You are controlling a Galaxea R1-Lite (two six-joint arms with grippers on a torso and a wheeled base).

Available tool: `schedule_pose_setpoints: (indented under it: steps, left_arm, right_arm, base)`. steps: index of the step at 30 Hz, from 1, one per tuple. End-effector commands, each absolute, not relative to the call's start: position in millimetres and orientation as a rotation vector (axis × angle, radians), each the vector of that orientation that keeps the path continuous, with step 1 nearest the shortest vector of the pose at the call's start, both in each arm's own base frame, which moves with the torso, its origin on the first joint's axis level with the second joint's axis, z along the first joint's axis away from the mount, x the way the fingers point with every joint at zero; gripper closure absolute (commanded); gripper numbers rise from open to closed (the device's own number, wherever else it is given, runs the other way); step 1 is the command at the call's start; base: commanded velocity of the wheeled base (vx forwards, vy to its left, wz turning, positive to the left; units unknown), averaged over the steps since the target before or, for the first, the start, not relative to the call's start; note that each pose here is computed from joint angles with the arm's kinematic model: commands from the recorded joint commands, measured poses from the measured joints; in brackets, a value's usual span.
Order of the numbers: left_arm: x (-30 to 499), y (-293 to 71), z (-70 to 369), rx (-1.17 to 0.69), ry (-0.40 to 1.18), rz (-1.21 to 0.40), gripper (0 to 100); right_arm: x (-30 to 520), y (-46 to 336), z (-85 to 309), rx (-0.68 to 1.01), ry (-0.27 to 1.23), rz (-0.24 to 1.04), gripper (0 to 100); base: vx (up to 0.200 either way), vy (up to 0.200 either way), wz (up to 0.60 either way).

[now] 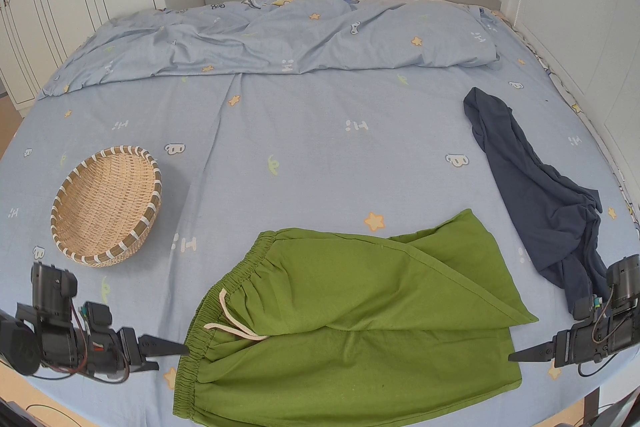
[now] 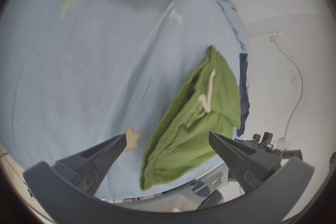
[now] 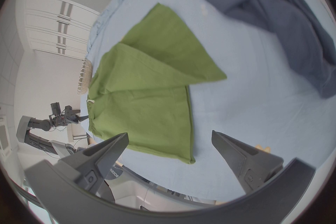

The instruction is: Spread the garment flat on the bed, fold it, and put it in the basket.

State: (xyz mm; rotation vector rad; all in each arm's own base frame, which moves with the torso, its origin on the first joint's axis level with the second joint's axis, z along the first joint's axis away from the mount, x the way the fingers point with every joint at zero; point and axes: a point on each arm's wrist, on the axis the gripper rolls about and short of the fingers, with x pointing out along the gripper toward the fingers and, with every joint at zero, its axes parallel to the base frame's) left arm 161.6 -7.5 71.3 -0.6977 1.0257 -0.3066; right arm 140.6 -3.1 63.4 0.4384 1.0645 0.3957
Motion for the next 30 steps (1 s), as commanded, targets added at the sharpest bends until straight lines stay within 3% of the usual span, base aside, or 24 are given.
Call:
schedule_pose_setpoints:
  steps: [1, 5, 11, 19, 30]
  left_arm:
    - [198.1, -5.7, 168.9, -0.669, 0.823, -0.364, 0]
    - [239.9, -17.4, 188.6, -0.642, 0.820, -0.419, 0]
    - [312.4, -36.6, 183.5, -0.617, 0.838, -0.470, 0]
    - [372.4, -71.4, 154.0, -0.588, 0.897, -0.529, 0]
    - [395.6, -87.4, 120.2, -0.577, 0.960, -0.527, 0]
  right_arm:
    - [129.7, -6.5, 119.4, 0.322, 0.695, 0.397, 0]
    - [146.4, -6.4, 150.7, 0.273, 0.577, 0.425, 0]
    - [173.9, 2.6, 185.2, 0.221, 0.483, 0.503, 0]
    - [183.2, 9.4, 187.7, 0.211, 0.486, 0.542, 0]
    - [181.3, 13.0, 183.2, 0.211, 0.505, 0.560, 0]
  base:
    - [0.000, 0.000, 0.00]
    - [0.000, 0.000, 0.00]
    - [0.000, 0.000, 0.00]
    - [0.000, 0.000, 0.00]
    - [0.000, 0.000, 0.00]
